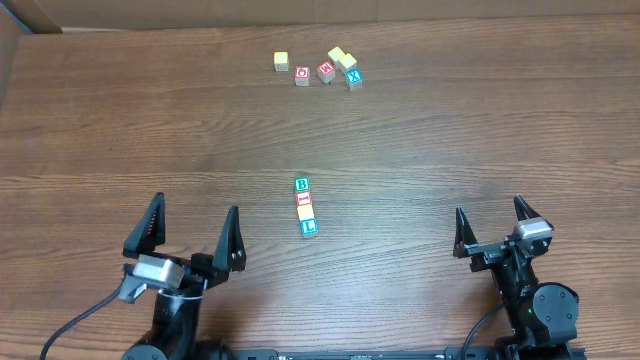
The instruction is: Flip 4 blocks
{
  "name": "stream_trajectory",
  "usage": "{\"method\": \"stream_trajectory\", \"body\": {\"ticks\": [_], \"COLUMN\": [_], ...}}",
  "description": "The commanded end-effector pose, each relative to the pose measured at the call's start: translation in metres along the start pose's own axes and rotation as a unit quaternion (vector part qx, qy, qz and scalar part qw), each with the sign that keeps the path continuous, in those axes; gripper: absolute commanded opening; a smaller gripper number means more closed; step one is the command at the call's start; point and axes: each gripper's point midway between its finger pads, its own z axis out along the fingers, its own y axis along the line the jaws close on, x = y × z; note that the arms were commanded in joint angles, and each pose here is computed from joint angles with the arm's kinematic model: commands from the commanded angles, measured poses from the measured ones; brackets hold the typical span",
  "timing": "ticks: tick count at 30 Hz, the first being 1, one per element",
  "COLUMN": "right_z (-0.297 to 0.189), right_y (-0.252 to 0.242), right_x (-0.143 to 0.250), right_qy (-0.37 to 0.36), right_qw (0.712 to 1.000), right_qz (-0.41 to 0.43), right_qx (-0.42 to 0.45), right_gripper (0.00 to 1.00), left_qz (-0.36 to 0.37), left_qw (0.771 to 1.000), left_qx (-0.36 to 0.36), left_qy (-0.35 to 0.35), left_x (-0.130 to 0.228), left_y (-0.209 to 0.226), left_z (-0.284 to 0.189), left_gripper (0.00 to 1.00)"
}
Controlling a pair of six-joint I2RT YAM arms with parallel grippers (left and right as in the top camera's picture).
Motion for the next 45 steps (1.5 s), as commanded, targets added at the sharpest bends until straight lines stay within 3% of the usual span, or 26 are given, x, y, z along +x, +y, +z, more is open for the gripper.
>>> {"method": "stream_trajectory", "body": {"ticks": [1,9,15,22,27,45], "right_z": [0.000,0.000,0.000,0.000,0.000,0.000], "right_y": [-0.002,-0.002,-0.002,-0.002,-0.002,-0.002], "right_x": [0.003,0.003,0.003,0.003,0.003,0.003], "right_qy": [0.000,0.000,0.000,0.000,0.000,0.000], "right_qw": [1.000,1.000,1.000,1.000,1.000,1.000], "right_qz": [-0.002,-0.002,-0.002,-0.002,-0.002,-0.002], "right_qx": [0.004,0.004,0.004,0.004,0.004,0.004], "right_gripper": [1.00,1.00,1.00,1.00,1.00,1.00], "left_qz": [0.017,0.010,0.004,-0.009,-0.002,0.014], "left_qw": [1.000,1.000,0.997,0.980,0.964,0.967], "left_qx": [0.003,-0.006,-0.060,-0.146,-0.169,-0.137], "left_qy": [0.000,0.027,0.045,0.135,0.206,0.212], "left_x": [0.013,0.057,0.081,0.127,0.159,0.162], "left_y": [0.002,0.013,0.035,0.066,0.074,0.061], "left_z": [-0.001,-0.002,-0.006,-0.021,-0.036,-0.033], "left_gripper": [1.00,0.99,1.00,1.00,1.00,1.00]}}
